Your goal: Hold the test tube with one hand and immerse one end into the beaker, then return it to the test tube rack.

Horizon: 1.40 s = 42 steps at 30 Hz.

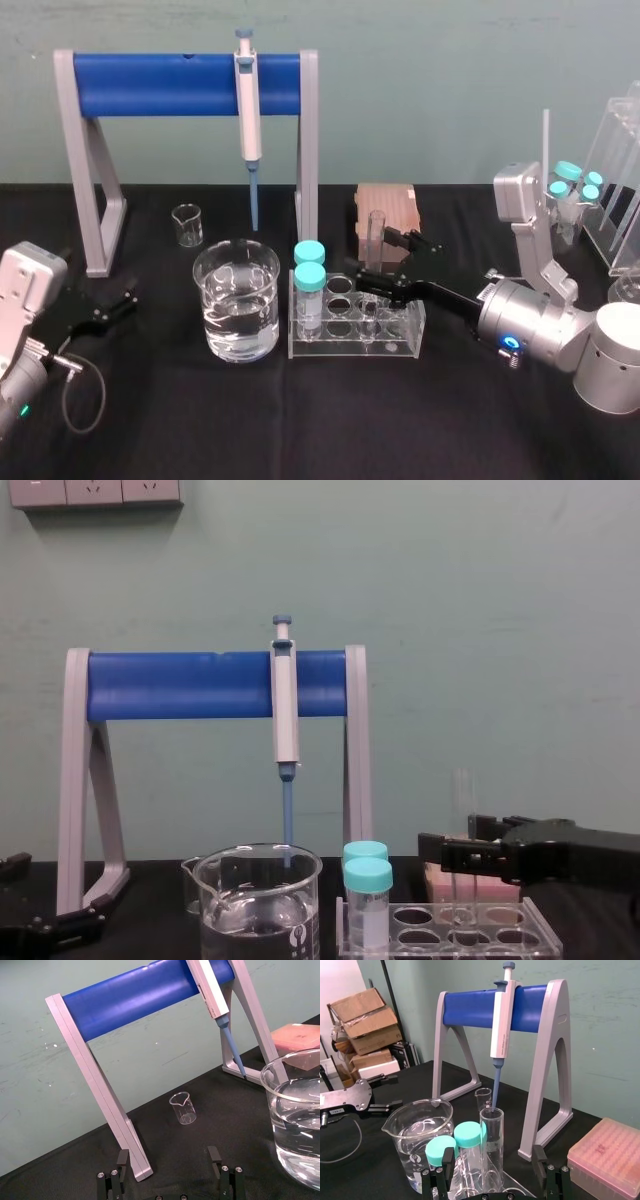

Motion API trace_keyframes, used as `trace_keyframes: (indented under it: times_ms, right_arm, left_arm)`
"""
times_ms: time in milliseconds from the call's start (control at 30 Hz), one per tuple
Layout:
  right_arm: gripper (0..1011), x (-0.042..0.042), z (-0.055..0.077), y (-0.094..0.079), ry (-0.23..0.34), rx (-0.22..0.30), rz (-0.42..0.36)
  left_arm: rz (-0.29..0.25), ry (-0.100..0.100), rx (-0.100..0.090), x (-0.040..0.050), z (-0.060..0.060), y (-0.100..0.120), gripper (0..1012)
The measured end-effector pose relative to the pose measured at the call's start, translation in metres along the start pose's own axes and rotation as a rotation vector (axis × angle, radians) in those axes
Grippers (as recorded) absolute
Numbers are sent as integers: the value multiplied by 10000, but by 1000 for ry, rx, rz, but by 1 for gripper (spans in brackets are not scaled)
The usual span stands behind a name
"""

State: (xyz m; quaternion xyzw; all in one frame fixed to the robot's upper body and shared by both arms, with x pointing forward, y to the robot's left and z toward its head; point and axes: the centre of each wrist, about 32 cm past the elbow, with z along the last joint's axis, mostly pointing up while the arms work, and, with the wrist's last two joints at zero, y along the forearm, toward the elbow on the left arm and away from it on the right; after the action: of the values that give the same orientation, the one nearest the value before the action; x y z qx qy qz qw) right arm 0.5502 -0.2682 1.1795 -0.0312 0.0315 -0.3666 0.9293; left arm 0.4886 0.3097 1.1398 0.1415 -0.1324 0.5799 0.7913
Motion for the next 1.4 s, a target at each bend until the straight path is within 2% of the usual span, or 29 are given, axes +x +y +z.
trace_keyframes:
  times_ms: [633,967,1133,1233,1267,1400]
  right_arm:
    - [982,5,0,23,-11,-6,4]
    - [736,6,2,20,-9,-4,3]
    - [539,6,3,19,-8,-3,2]
    - [452,5,3,18,-8,-3,2]
    - [452,5,3,18,-7,-3,2]
    - [291,5,2,18,-7,-3,2]
  left_arm:
    - [0,0,0,0,0,0,1000]
    - [0,0,0,0,0,0,1000]
    - [0,0,0,0,0,0,1000]
    - [0,0,0,0,0,0,1000]
    - [0,0,0,0,0,0,1000]
    - [0,0,0,0,0,0,1000]
